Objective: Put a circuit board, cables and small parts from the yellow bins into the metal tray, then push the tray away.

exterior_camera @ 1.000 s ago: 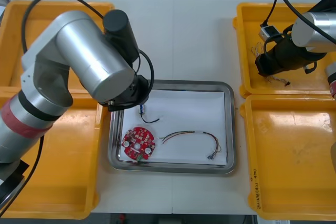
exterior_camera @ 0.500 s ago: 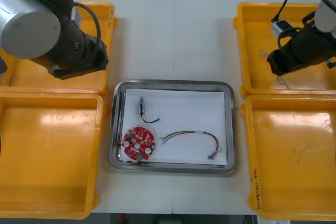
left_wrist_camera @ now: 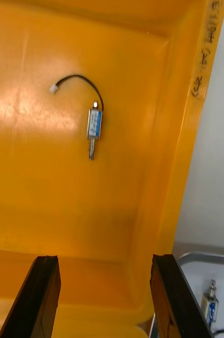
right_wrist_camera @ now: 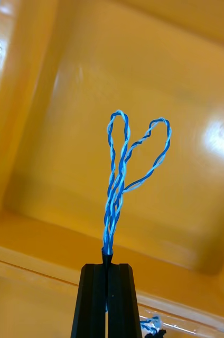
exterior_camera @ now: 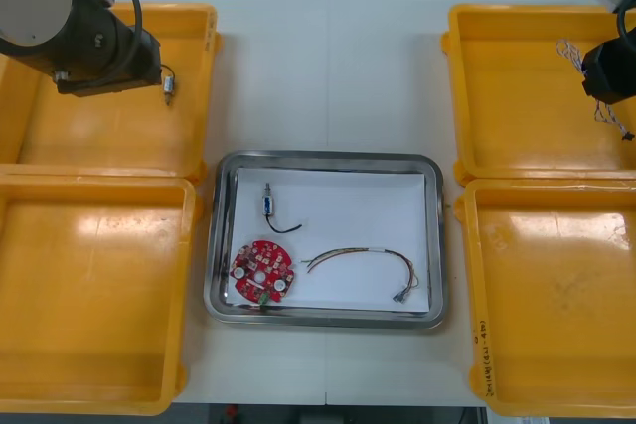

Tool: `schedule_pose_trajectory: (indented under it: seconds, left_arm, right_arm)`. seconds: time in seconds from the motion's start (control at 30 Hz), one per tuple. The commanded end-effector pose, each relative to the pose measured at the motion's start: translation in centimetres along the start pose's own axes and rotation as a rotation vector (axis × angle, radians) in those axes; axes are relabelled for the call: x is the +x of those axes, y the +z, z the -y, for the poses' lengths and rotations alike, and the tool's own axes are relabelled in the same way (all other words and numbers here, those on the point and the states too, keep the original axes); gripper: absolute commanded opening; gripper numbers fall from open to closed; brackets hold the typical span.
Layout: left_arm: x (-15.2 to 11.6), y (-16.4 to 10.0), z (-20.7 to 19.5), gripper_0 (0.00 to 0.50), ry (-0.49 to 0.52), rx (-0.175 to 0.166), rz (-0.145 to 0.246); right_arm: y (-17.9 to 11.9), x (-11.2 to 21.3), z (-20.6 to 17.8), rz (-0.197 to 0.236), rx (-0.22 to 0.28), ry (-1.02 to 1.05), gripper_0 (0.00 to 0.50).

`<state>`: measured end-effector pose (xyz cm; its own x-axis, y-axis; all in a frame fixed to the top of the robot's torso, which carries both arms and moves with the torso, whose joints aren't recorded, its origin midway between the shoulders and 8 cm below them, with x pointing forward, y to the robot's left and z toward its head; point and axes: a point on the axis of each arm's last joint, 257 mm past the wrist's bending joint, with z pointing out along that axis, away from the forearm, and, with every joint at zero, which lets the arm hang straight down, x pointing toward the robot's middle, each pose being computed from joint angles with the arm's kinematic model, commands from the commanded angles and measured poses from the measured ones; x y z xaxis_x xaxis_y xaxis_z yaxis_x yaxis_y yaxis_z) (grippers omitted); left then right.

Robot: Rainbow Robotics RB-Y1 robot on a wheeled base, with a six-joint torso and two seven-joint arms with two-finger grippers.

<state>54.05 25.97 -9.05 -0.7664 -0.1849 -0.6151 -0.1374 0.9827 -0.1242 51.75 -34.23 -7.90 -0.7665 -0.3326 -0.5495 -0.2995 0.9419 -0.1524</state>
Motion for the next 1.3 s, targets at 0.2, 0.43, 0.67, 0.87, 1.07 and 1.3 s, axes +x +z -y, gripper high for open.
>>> schedule_pose_trajectory:
  seconds: [0.2,0.43,0.67,0.87,1.07,1.3]
  left_arm:
    - [-7.7,-0.2,-1.3,0.5,-0.02,0.035,0.177]
    - [-9.0,1.6,-2.1,0.5,-0.027,0.046,0.21]
    - [-9.4,4.4,-2.4,0.5,-0.036,0.036,0.236]
    - [-8.8,6.8,-2.3,0.5,-0.031,0.027,0.235]
    - [-7.7,8.4,-1.2,0.5,-0.03,0.04,0.212]
    - [-6.5,9.4,0.3,0.5,-0.018,0.054,0.192]
  right_arm:
    - [-6.0,-3.6,-4.1,0.177,-0.042,-0.258,0.0]
    - [-6.7,-3.4,-8.8,0.181,-0.132,-0.415,0.0]
    - [-7.4,-2.6,-13.9,0.188,-0.198,-0.576,0.0]
    - [-7.2,-1.5,-17.7,0.152,-0.243,-0.713,0.0]
    - [-6.4,-0.9,-21.1,0.104,-0.233,-0.856,0.0]
    - [-4.4,0.2,-23.8,0.034,-0.203,-0.985,0.0]
